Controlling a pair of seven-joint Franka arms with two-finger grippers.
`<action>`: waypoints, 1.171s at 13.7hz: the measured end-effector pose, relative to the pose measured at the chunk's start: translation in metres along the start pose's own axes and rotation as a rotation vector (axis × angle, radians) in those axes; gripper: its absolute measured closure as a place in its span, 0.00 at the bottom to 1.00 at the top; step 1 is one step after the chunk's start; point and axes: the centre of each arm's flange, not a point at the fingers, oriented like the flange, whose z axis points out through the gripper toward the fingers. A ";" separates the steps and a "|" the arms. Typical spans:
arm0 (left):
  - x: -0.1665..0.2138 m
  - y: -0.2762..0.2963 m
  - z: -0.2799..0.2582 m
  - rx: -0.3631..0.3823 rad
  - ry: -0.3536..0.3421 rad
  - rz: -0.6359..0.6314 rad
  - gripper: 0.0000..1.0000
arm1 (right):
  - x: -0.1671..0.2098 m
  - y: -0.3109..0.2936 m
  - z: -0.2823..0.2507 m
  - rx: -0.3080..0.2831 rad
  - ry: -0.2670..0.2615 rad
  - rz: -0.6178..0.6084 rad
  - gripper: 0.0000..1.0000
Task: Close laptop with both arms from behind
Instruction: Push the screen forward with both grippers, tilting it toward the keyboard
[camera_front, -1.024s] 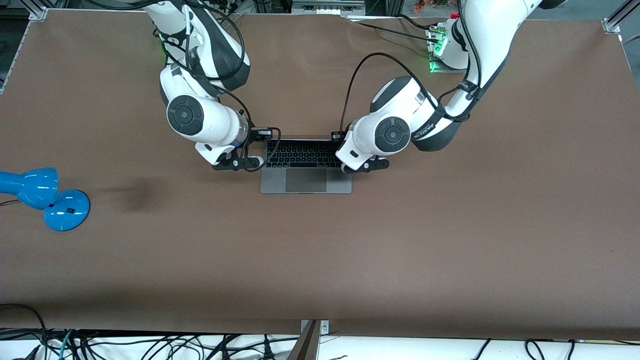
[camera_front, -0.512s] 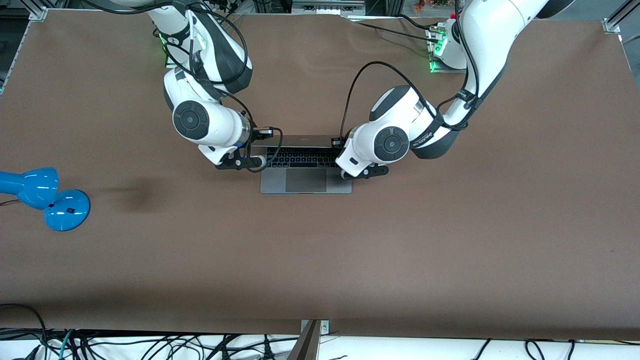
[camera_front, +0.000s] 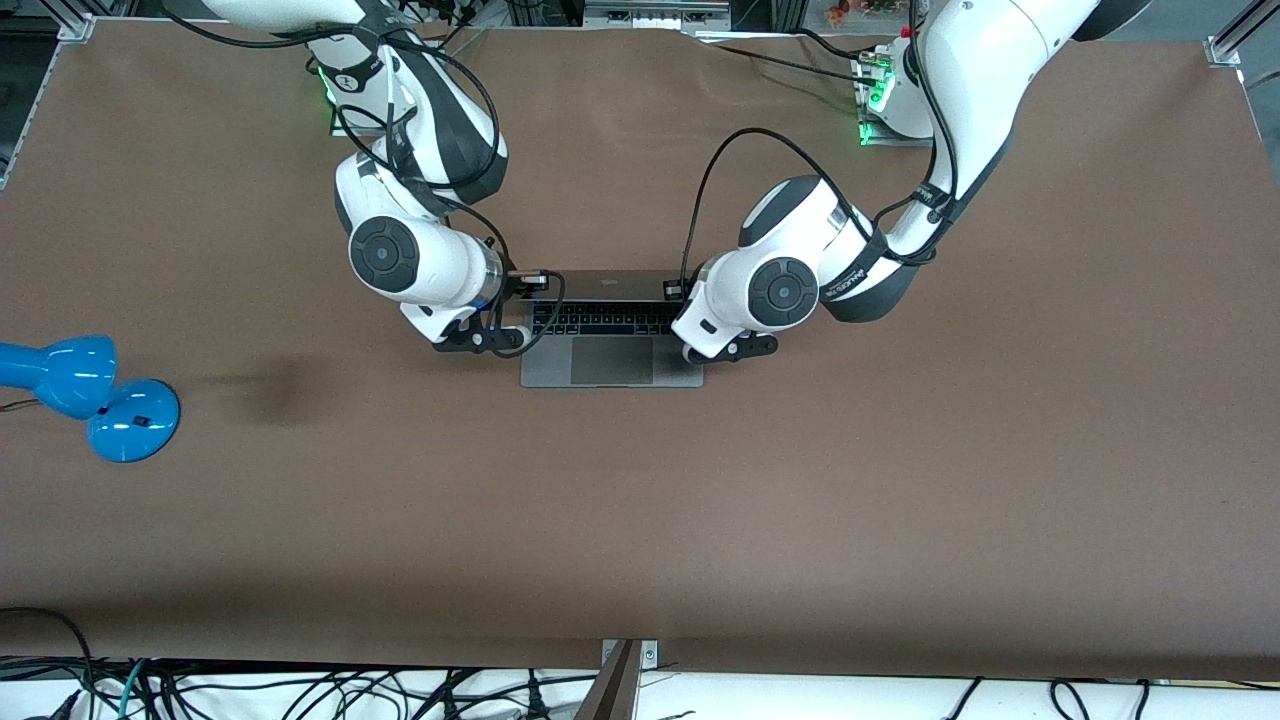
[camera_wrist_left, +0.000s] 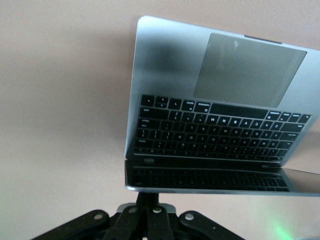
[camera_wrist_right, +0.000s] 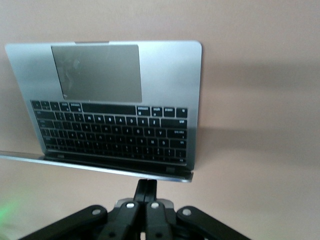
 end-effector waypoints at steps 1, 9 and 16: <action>0.002 0.000 0.002 -0.001 0.000 -0.001 0.99 | 0.003 0.003 -0.001 0.003 0.009 -0.008 0.99; 0.014 -0.001 0.014 -0.009 0.008 -0.004 0.99 | 0.026 0.018 0.019 0.018 0.045 -0.028 0.99; 0.035 -0.002 0.036 -0.010 0.022 -0.017 0.99 | 0.038 0.021 0.038 0.031 0.066 -0.021 0.99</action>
